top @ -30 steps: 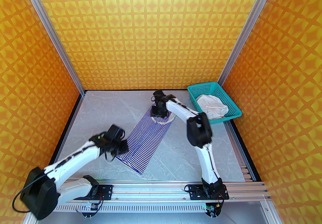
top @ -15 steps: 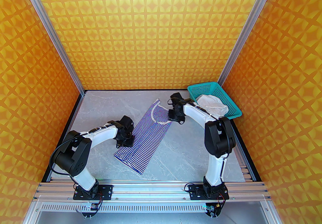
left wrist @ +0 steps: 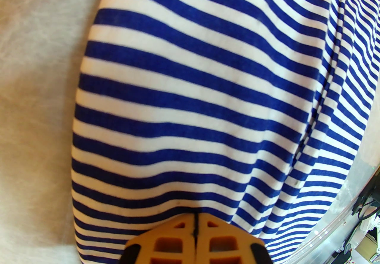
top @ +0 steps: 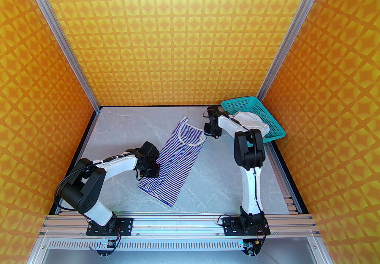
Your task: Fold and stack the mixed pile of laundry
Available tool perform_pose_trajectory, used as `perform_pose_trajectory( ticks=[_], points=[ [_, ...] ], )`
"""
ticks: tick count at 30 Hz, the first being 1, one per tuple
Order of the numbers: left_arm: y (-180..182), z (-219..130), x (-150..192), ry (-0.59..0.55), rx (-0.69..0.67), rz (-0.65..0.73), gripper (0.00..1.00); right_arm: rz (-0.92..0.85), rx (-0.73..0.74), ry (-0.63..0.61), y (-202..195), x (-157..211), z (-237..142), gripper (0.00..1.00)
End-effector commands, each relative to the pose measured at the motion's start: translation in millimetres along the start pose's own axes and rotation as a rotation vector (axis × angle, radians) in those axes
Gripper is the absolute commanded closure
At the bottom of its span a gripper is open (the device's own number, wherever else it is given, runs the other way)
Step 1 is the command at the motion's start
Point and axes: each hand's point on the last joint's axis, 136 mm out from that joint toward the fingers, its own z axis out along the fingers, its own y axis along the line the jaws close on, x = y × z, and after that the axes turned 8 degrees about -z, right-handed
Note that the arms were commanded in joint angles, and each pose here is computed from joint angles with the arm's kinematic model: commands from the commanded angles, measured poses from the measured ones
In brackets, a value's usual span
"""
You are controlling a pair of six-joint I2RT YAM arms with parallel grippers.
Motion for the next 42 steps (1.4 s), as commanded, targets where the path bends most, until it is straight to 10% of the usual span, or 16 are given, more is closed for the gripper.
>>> perform_pose_trajectory(
  ticks=[1,25,33,42],
  points=[
    [18.3,18.6,29.6,0.088,-0.053,-0.039,1.00,0.013,-0.081,-0.026,18.5,-16.5,7.7,0.90],
    [-37.6,19.3,79.4,0.102,-0.028,-0.011,1.00,0.035,-0.101,-0.004,38.7,-44.3,24.0,0.65],
    [-62.3,-22.7,40.4,-0.056,-0.001,0.029,0.96,-0.052,-0.104,-0.084,58.5,-50.8,-43.5,0.58],
    [-94.3,-40.4,-63.9,-0.196,0.032,0.187,1.00,-0.037,-0.171,-0.087,65.8,29.9,-75.2,0.66]
  ],
)
